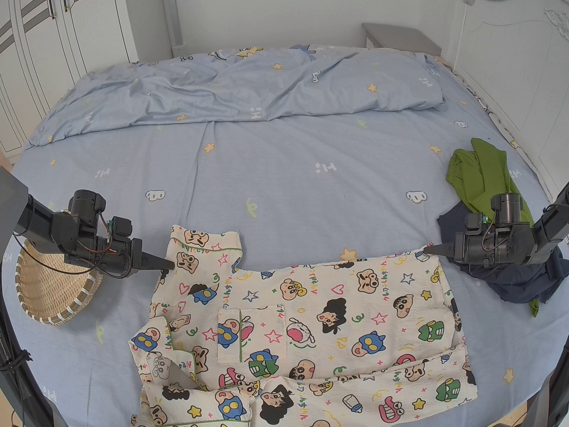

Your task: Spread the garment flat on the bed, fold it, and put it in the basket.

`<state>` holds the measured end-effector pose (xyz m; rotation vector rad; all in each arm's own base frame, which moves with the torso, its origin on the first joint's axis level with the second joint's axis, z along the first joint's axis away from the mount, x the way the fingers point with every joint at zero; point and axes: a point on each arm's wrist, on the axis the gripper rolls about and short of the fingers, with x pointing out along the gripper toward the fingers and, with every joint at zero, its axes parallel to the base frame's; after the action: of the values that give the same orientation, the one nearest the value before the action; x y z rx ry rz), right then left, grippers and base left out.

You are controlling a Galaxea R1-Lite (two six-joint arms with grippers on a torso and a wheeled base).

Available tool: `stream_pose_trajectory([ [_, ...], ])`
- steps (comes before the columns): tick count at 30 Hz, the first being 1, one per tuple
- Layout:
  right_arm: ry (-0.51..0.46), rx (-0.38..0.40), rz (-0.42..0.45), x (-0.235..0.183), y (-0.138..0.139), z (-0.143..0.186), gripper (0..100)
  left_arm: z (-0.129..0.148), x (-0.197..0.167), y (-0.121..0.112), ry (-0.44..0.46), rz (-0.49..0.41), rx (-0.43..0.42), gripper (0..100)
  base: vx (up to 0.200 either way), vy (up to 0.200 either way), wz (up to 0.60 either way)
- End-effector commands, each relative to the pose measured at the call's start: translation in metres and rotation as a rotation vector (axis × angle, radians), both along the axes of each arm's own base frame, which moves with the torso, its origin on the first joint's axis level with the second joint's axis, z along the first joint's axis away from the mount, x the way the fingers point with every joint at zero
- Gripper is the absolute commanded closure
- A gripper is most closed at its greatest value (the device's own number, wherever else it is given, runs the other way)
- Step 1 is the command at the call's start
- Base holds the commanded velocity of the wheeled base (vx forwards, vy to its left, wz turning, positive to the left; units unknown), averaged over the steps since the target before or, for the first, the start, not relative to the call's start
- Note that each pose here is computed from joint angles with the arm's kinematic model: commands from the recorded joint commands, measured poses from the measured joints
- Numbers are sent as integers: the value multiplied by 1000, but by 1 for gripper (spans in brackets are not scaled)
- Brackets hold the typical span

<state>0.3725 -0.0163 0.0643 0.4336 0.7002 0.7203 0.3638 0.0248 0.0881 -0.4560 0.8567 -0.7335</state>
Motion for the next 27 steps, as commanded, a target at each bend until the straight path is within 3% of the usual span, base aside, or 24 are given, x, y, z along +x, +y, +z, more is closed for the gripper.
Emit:
stream_pose_trajectory([
  [1, -2, 2, 0, -3, 0, 2, 100, 3, -1, 2, 12, 14, -11, 100, 0, 0, 0],
  [9, -10, 65, 43, -28, -6, 21, 100, 28, -19, 2, 38, -26, -127, 100, 0, 0, 0],
  [13, -4, 67, 23, -41, -12, 24, 100, 24, -28, 2, 85, -36, -145, 100, 0, 0, 0],
  [21, -14, 101, 42, -56, -16, 32, 100, 23, -45, 6, 89, -34, -146, 100, 0, 0, 0],
  [27, 2, 121, 55, -79, -13, 41, 100, 24, -63, 12, 90, -61, -246, 100, 0, 0, 0],
])
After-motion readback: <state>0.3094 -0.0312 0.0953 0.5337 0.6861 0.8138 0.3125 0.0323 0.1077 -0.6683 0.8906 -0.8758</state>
